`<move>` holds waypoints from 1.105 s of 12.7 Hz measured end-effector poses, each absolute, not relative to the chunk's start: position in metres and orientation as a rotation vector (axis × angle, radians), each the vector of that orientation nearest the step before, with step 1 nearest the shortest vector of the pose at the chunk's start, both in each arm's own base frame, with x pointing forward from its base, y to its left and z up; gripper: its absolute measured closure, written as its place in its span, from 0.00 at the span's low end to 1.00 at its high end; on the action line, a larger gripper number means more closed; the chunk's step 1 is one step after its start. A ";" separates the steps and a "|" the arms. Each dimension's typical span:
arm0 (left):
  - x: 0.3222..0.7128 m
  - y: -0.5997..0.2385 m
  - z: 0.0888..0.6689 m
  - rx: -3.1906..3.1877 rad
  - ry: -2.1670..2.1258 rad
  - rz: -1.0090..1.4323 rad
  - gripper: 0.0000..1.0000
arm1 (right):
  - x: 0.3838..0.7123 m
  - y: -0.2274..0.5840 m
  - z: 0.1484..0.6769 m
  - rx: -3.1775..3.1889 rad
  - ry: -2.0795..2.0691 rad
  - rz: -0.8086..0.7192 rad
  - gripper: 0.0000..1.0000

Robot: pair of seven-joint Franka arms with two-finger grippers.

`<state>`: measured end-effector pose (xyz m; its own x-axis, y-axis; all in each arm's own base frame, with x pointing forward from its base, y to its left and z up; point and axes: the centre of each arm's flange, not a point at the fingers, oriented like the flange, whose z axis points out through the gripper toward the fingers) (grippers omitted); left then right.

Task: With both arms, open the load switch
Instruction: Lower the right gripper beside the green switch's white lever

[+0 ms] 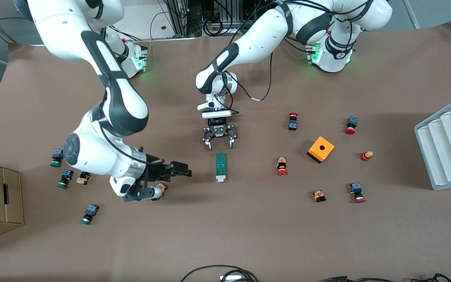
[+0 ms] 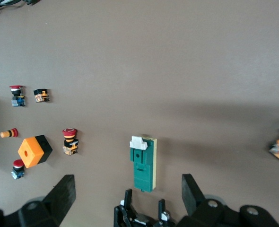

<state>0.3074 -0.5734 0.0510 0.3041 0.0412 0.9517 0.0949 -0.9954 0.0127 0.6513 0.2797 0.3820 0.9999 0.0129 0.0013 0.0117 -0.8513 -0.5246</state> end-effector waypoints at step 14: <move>0.307 -0.573 0.051 -2.499 -0.130 -1.824 0.00 | 0.655 0.287 0.320 -2.504 -0.168 -0.002 0.00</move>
<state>0.3075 -0.5733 0.0507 0.3028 0.0410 0.9522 0.0944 -0.9955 0.0128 0.6553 0.2867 0.3200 0.9919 0.1204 0.0408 0.1212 -0.7989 -0.5892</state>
